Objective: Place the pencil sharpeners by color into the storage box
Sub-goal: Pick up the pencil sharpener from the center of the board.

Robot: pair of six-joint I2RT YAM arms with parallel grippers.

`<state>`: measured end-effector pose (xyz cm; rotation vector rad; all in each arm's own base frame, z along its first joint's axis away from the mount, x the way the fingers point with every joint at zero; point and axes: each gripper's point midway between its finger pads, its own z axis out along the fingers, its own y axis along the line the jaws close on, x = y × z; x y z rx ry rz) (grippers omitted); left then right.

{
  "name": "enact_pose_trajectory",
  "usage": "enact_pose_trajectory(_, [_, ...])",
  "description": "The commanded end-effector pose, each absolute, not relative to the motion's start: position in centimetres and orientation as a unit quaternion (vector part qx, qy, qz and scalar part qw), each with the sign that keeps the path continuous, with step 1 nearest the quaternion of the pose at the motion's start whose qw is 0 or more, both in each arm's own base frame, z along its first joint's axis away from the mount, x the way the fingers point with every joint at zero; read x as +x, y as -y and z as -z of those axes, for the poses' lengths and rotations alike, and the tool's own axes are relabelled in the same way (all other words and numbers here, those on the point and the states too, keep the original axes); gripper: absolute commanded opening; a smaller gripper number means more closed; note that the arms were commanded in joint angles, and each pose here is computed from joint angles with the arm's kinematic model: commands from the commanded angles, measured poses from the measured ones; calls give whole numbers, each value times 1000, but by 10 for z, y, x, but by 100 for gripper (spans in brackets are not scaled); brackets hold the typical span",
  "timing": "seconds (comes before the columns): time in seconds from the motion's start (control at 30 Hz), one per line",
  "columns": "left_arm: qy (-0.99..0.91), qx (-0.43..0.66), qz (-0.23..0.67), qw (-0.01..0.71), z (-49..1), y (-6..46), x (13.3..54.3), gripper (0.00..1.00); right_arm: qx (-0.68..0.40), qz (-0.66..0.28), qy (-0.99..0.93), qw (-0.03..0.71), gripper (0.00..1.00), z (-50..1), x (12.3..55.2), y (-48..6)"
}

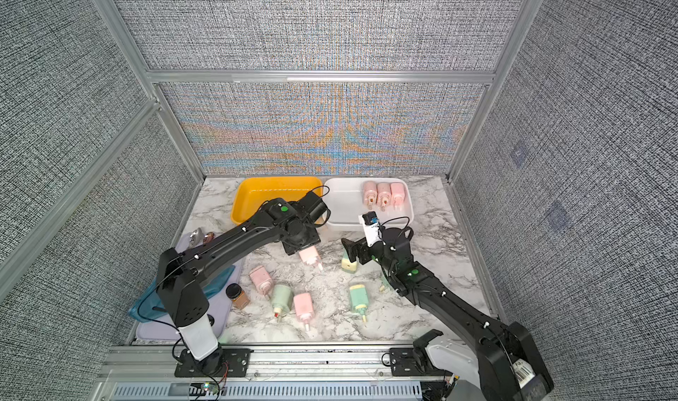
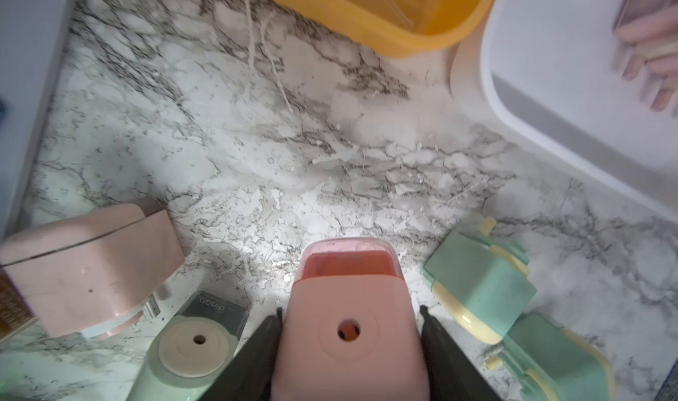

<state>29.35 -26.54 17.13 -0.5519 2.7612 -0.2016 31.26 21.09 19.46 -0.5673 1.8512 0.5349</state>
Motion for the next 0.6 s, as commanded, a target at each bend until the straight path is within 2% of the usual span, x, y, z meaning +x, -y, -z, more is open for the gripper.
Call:
enact_pose_trajectory(0.0, [-946, -236, 55, 214, -188, 245, 309, 0, -327, -223, -715, 576, 95, -215, 305, -240])
enact_pose_trajectory(0.2, [-922, -295, 61, 243, -207, 232, 324, 0, -401, -218, -653, 605, 94, -226, 294, -275])
enact_pose_trajectory(0.4, [-906, -353, 88, 215, -205, 229, 330, 0, -433, -199, -610, 633, 94, -226, 297, -303])
enact_pose_trajectory(0.57, [-913, -346, 84, 197, -208, 231, 330, 0, -440, -197, -573, 663, 94, -233, 300, -320])
